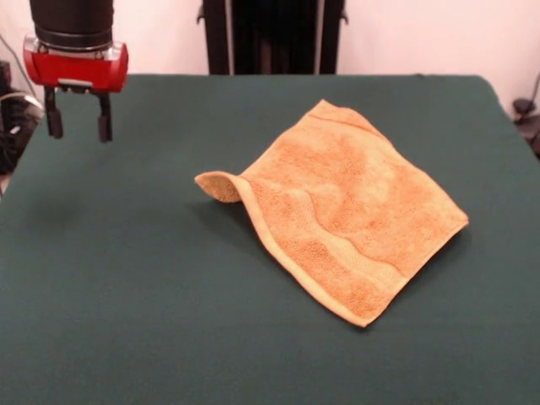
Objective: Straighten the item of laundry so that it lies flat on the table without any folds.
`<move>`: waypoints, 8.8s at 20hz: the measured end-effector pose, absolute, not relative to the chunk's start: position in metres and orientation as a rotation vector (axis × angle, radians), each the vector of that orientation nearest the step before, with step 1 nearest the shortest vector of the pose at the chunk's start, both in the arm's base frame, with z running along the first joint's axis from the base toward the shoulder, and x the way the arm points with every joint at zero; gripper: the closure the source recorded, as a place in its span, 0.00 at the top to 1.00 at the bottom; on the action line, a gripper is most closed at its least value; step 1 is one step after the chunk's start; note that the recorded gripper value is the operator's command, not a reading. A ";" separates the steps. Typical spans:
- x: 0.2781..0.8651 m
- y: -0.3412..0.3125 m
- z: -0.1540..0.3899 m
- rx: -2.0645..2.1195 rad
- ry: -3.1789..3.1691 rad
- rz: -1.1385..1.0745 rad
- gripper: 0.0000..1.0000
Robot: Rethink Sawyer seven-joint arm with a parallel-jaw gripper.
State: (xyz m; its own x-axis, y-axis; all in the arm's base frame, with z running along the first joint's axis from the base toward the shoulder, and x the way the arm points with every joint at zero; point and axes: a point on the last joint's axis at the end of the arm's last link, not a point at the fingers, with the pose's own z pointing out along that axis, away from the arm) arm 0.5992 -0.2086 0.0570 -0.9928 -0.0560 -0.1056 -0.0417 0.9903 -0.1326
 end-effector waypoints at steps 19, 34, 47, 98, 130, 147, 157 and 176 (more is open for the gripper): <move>0.600 -0.195 0.055 -0.120 3.027 -0.196 1.00; 0.610 -0.156 0.055 -0.218 3.020 -0.189 1.00; 0.611 -0.148 0.054 -0.236 3.019 -0.187 1.00; 0.622 -0.103 0.063 -0.358 2.988 -0.225 1.00; 0.621 -0.091 0.062 -0.394 2.975 -0.246 1.00; 0.614 -0.109 0.057 -0.456 2.962 -0.305 1.00; 0.619 -0.105 0.056 -0.512 2.931 -0.300 1.00; 0.637 -0.095 0.061 -0.582 2.876 -0.229 1.00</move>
State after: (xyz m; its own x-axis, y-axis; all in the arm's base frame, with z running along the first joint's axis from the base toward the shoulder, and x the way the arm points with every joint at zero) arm 0.6367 -0.0954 0.0610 -0.9031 -0.3977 -0.1618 -0.3672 0.9107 -0.1893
